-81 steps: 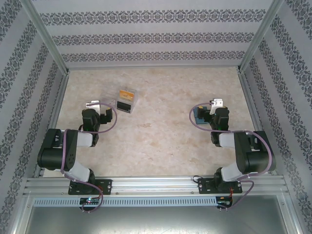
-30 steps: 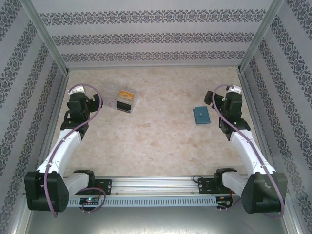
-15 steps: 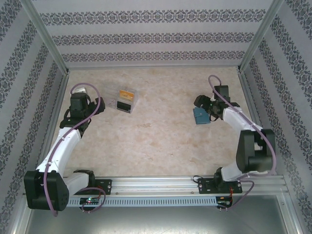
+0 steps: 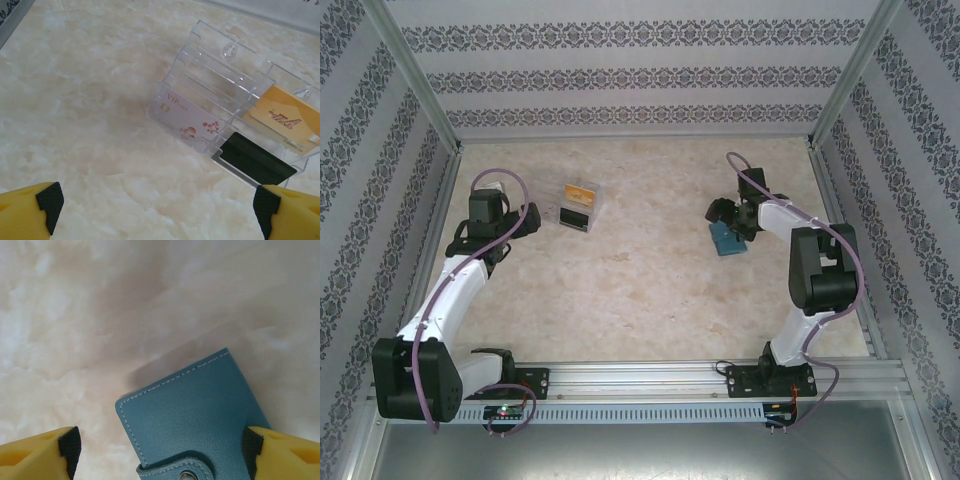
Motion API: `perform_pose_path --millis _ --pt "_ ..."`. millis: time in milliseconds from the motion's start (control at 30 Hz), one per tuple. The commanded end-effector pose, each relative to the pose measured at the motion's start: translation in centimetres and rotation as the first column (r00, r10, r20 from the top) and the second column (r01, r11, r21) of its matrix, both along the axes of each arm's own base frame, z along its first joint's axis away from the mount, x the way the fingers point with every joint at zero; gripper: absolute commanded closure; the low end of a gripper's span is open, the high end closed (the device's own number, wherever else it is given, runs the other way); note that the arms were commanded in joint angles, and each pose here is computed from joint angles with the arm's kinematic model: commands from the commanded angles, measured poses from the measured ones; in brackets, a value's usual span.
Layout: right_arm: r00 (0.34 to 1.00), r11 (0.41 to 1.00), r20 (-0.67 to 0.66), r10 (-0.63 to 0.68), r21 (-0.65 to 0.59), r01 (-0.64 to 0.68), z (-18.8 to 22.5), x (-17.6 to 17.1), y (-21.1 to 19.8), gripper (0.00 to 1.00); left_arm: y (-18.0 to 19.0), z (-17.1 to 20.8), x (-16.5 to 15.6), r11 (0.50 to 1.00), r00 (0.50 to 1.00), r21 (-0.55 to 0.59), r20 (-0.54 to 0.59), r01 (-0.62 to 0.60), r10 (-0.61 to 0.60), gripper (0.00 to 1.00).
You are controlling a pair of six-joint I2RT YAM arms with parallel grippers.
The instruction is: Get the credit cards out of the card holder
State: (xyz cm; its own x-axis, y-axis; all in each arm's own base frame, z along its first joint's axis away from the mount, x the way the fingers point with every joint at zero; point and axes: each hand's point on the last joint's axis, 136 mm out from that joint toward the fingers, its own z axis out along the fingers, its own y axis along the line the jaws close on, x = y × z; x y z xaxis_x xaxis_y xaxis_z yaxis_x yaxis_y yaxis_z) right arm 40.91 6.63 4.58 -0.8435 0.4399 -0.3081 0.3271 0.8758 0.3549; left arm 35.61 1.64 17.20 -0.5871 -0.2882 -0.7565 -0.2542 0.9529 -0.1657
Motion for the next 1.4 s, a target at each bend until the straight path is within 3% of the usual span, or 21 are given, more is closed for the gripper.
perform_pose_path --millis 0,133,300,467,733,1000,1167,1367 --pt "0.994 0.996 -0.073 0.077 0.06 -0.073 -0.9 -2.6 3.7 0.15 -0.8 0.6 0.2 0.999 1.0 -0.034 -0.01 0.022 -0.022 0.01" --pt "0.975 0.978 -0.105 0.194 0.097 -0.184 -1.7 -5.5 8.1 0.16 -1.7 -0.1 0.6 0.996 0.998 -0.083 -0.04 0.045 -0.048 0.01" --pt "0.922 0.917 -0.058 0.384 0.137 -0.373 -0.3 -8.3 13.6 0.26 -3.6 -0.7 1.1 0.98 0.991 -0.169 -0.067 0.106 -0.119 0.0" --pt "0.935 0.935 0.053 0.35 0.04 -0.352 3.2 -5.8 12.7 0.32 -5.7 -0.5 1.5 0.957 0.984 -0.245 -0.052 0.153 -0.171 0.0" --pt "0.935 0.935 -0.037 0.353 -0.036 -0.354 0.8 -3.5 12.9 0.29 -7.3 -0.3 1.5 0.949 0.977 -0.26 -0.068 0.176 -0.2 0.0" --pt "0.903 0.906 -0.089 0.421 -0.003 -0.423 -1.0 -4.5 15.9 0.3 -7.3 -0.8 1.3 0.955 0.976 -0.245 -0.095 0.168 -0.196 0.0" --pt "0.874 0.88 -0.106 0.474 0.019 -0.475 -1.2 -5.4 17.9 0.4 -7.5 -1.2 1.5 0.955 0.974 -0.243 -0.108 0.168 -0.199 0.01" --pt "0.794 0.801 -0.105 0.599 0.094 -0.592 -0.4 -8.2 21.2 0.43 -8.1 -1.5 1.7 0.952 0.968 -0.247 -0.126 0.183 -0.218 0.0"
